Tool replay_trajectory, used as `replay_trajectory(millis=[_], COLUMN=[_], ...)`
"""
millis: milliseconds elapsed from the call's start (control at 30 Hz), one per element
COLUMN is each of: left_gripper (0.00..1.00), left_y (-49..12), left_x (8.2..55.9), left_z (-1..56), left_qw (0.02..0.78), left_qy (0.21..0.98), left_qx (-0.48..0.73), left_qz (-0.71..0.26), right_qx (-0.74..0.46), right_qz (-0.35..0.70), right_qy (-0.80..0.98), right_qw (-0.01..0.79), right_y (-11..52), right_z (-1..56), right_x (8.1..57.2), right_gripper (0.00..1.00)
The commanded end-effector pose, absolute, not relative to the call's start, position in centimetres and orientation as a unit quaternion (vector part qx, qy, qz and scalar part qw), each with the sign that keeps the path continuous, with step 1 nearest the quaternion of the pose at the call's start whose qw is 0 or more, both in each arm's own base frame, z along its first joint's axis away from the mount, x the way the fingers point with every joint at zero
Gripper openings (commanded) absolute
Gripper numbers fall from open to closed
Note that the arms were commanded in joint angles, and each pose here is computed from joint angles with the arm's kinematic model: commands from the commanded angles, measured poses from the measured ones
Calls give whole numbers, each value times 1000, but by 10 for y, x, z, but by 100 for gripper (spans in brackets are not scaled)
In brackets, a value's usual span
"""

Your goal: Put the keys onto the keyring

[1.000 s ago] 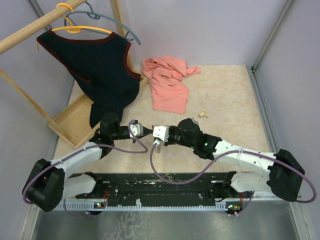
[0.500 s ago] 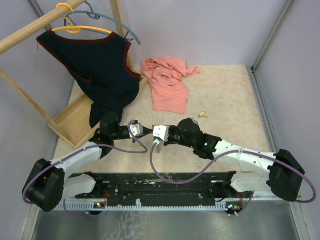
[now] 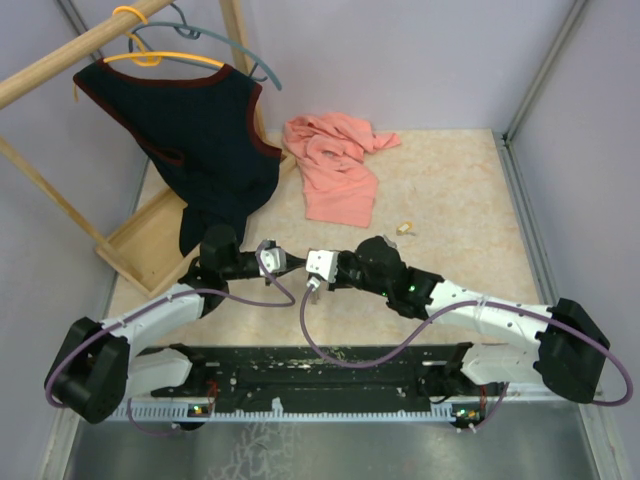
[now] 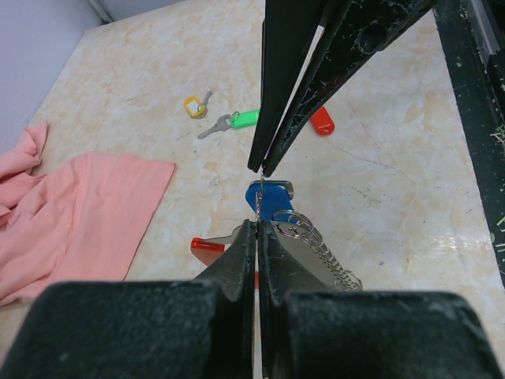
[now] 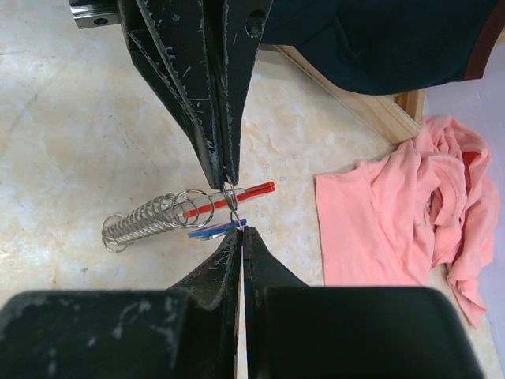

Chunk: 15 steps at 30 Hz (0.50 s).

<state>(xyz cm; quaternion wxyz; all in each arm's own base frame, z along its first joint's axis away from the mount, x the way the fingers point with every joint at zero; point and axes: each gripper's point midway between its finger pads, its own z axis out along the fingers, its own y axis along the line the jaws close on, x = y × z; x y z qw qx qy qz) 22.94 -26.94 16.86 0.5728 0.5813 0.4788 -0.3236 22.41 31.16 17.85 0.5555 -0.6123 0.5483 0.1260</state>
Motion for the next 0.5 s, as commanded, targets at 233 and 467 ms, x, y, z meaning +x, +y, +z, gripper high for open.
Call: replay_trajectory(millis=[233, 467], left_gripper=[0, 0], left_y=[-272, -273], left_x=[225, 223], left_z=[169, 169], left_qw=[572, 571], left_qy=[457, 454], left_qx=[595, 597], left_qz=[-332, -335], right_qx=[-592, -596], right_qz=[148, 154], right_qy=[527, 530], right_qw=[592, 583], right_y=[331, 335], right_z=[215, 210], right_x=[226, 226], right_gripper=[0, 0])
